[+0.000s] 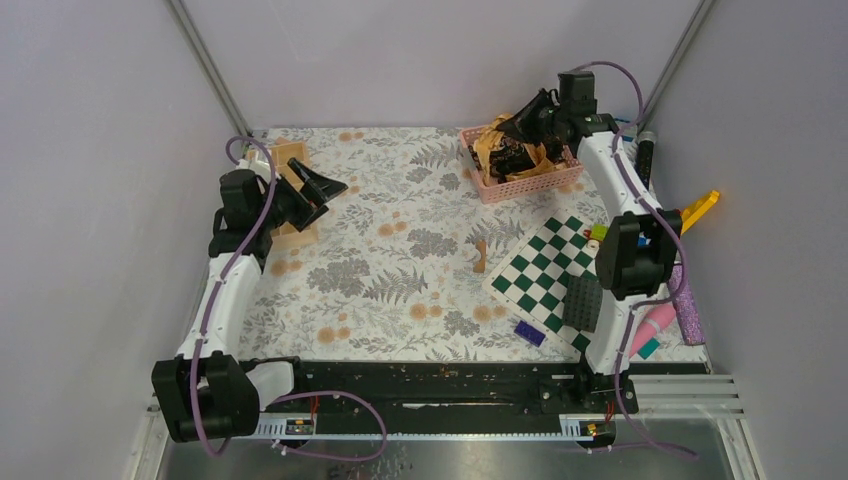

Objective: Roll the ties
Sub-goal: Place the tie at the center of the board.

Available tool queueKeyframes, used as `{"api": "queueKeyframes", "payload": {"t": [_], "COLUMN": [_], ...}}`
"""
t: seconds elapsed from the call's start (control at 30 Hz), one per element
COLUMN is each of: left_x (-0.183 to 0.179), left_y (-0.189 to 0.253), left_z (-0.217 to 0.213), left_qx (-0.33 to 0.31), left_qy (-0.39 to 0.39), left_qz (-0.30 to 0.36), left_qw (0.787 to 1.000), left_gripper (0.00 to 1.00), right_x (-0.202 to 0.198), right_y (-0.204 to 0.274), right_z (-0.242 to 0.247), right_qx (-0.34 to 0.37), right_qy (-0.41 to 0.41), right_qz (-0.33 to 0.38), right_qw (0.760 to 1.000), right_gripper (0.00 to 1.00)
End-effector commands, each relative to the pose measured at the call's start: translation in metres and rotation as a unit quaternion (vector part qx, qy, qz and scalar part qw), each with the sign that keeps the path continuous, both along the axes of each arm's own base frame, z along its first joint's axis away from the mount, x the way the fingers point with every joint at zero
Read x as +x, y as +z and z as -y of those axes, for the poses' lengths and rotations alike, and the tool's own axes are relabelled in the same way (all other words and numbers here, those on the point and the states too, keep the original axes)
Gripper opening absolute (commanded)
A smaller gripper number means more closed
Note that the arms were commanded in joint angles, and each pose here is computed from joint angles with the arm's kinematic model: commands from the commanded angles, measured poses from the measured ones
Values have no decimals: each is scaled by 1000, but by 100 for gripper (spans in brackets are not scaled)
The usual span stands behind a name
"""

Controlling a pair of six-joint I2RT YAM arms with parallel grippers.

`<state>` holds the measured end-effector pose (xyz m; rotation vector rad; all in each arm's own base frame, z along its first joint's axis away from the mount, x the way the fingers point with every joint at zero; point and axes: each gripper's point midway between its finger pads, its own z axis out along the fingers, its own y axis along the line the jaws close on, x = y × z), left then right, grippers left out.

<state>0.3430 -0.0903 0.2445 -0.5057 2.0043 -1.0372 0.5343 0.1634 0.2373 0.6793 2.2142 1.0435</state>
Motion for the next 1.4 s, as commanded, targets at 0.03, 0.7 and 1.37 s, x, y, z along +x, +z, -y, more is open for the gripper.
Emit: {"api": "queueKeyframes", "payload": {"t": [0.03, 0.7, 1.37], "left_x": [-1, -18, -12], "left_y": [37, 17, -19], "left_z": [12, 26, 81], "left_qx": [-2, 4, 21], "left_qy": [-23, -38, -86], "left_qz": [54, 30, -9], "left_qw": [998, 999, 996], "left_gripper": [99, 99, 98], "right_x": [-69, -344, -459], "right_y": [103, -114, -176], "right_z": [-61, -93, -5], "right_qx": [-6, -105, -250], "right_qy": [140, 335, 304], "right_qz": [154, -8, -223], "right_qw": [978, 936, 892], "right_gripper": [0, 0, 3]}}
